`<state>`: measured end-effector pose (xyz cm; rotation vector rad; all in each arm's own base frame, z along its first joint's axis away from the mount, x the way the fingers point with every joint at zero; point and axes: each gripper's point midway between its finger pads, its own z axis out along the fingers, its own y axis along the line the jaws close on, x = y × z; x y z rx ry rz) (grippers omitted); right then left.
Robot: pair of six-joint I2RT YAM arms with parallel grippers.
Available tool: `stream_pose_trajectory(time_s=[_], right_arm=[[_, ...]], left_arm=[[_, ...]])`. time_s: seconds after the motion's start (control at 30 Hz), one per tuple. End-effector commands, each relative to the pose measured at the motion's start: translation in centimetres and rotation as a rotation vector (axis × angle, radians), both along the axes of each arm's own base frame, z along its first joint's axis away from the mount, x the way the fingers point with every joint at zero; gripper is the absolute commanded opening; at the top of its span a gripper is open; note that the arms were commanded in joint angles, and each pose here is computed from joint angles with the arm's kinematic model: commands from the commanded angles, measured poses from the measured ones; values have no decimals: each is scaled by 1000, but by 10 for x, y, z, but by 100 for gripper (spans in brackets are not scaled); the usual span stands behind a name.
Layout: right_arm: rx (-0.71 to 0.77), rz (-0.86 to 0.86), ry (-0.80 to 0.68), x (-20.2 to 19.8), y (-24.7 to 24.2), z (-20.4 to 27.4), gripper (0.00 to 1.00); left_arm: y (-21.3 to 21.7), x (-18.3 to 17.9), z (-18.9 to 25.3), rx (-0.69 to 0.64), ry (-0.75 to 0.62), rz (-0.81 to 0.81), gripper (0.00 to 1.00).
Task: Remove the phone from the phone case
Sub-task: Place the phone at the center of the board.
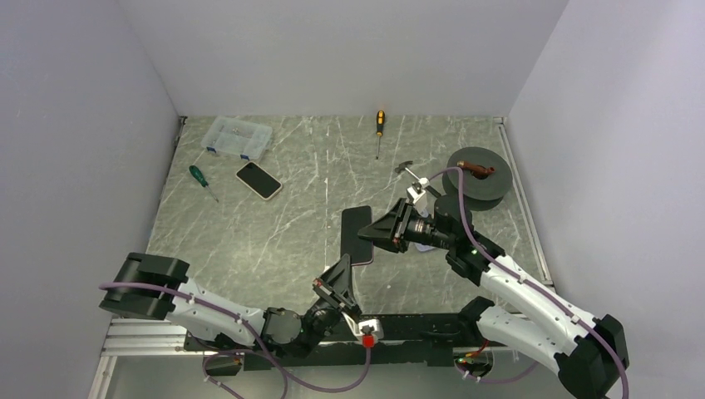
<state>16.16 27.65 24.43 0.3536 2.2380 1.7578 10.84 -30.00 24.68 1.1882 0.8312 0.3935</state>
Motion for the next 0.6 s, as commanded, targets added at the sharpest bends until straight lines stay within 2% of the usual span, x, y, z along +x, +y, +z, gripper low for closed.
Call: stream_pose_trajectory(time_s=[0.0,0.03,0.17,0.2,0.23,0.3,0.4,0.43,0.5,0.57], right_arm=[[93,34,-86,-1,6,37,28],[97,39,-91,-1,7,38,24],[108,38,-159,-3,4,46,0],[109,34,-180,-3,3,49,0],[106,30,-204,-4,1,51,0],[98,21,-245,-4,-1,55,0],[33,-27,-332,2,-10,56,0],[-6,-56,-368,6,-15,55,0],[-112,-116,-431,13,-29,47,0],[-178,-169,-510,19,-42,47,0]], left_arm=[[-6,-2,24,-99,8,-15,0],[-6,-2,23,-101,10,-15,0],[-5,-1,24,-126,30,-11,0],[-4,0,24,-137,40,-7,0],[-4,0,23,-141,49,-4,5],[-5,1,22,-157,83,1,38],[-5,1,21,-219,186,15,70],[-7,0,20,-245,240,5,77],[-13,-6,11,-271,401,-55,84],[-19,-10,9,-308,644,-133,92]])
